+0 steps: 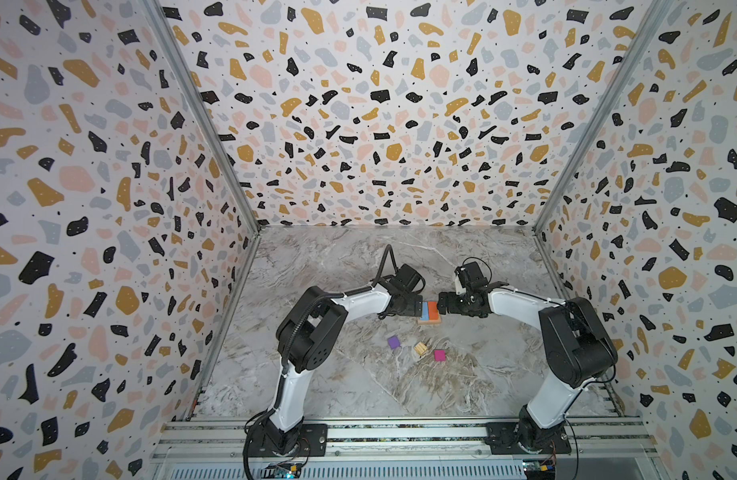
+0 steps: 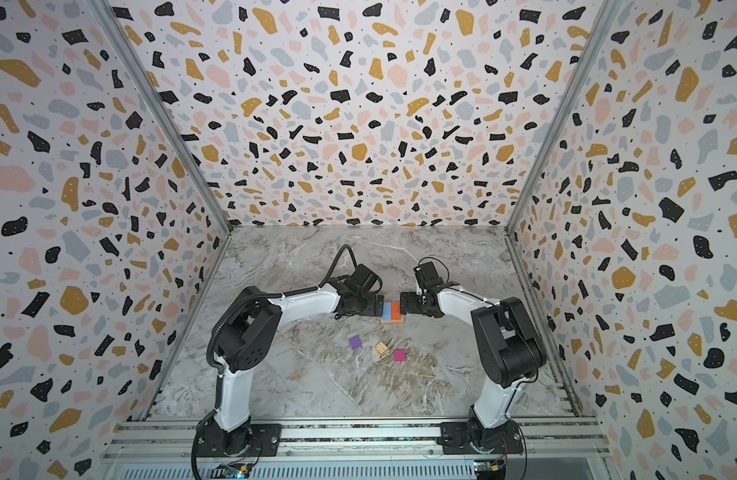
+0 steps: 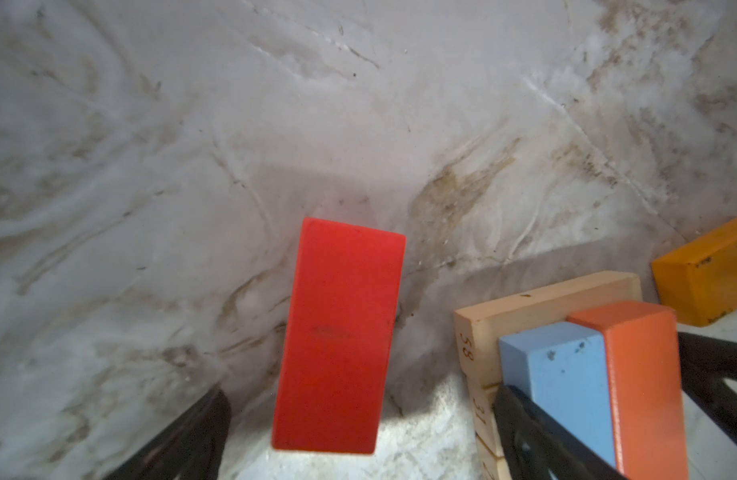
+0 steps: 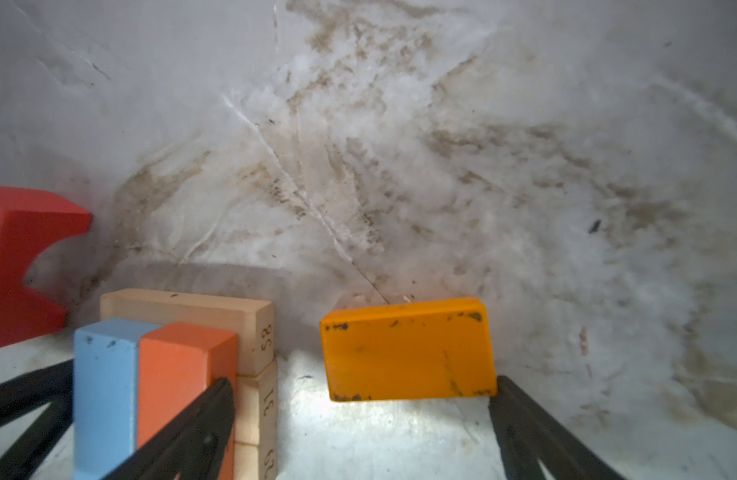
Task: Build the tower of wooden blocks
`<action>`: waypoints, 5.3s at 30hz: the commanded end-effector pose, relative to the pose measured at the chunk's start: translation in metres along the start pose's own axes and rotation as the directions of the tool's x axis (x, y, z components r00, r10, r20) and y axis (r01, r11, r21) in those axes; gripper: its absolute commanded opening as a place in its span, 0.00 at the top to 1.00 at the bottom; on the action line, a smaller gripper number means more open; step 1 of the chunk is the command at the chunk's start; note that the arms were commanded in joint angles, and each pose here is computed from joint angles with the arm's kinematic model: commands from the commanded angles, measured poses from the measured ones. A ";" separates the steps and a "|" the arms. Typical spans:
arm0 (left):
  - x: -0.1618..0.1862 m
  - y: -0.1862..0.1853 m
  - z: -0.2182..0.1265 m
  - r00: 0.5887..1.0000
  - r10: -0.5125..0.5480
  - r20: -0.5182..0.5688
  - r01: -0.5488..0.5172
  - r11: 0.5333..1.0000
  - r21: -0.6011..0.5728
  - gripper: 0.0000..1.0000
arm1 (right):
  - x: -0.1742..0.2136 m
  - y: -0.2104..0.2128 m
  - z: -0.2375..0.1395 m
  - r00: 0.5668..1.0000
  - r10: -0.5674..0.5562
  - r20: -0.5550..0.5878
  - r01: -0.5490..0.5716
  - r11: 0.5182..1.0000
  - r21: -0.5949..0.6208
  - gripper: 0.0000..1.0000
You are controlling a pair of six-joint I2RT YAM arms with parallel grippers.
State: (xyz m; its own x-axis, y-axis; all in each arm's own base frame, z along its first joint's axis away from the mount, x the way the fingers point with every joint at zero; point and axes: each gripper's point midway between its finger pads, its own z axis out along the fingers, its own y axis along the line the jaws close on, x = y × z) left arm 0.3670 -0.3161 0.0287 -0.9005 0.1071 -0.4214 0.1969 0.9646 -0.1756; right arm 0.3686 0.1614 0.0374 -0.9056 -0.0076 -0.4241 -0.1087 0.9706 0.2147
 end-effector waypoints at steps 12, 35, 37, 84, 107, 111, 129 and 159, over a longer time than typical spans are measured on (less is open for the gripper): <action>-0.003 -0.004 -0.010 1.000 -0.021 0.009 0.021 0.999 0.036 0.00 | -0.014 0.005 -0.005 1.000 -0.007 0.023 0.007 1.000 0.004 0.03; -0.002 -0.007 -0.009 1.000 -0.021 0.003 0.021 0.999 0.046 0.01 | -0.015 0.006 -0.004 1.000 -0.010 0.021 0.010 1.000 0.004 0.03; -0.003 -0.008 -0.010 1.000 -0.023 0.006 0.023 0.999 0.050 0.01 | -0.015 0.006 -0.004 1.000 -0.011 0.021 0.011 1.000 0.003 0.03; -0.001 -0.008 -0.011 1.000 -0.019 -0.003 0.019 0.999 0.035 0.00 | -0.012 0.003 -0.005 1.000 -0.015 0.024 0.015 1.000 0.010 0.03; -0.007 -0.002 -0.017 1.000 -0.012 0.006 0.012 1.000 0.007 0.00 | -0.017 0.001 -0.012 0.999 -0.013 0.048 0.012 1.000 0.026 0.03; -0.012 0.005 -0.022 1.000 -0.020 0.020 0.020 1.000 -0.005 0.00 | -0.017 -0.001 -0.014 0.999 -0.009 0.051 0.008 0.999 0.033 0.03; -0.003 0.007 -0.026 1.000 -0.021 0.002 0.021 0.999 0.027 0.00 | -0.003 -0.006 -0.015 0.999 -0.008 0.036 0.007 0.999 0.037 0.03; 0.013 -0.008 -0.022 1.000 -0.004 -0.027 0.006 0.997 0.071 0.00 | 0.000 -0.004 -0.017 0.999 -0.015 0.034 0.014 1.000 0.025 0.03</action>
State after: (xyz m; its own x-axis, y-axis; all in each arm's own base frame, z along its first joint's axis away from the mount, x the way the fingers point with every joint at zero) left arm 0.3450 -0.3102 0.0352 -0.9180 0.1122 -0.3805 0.2091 0.9520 -0.2237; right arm 0.3625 0.1526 0.0384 -0.9006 -0.0064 -0.4347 -0.0960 0.9781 0.1845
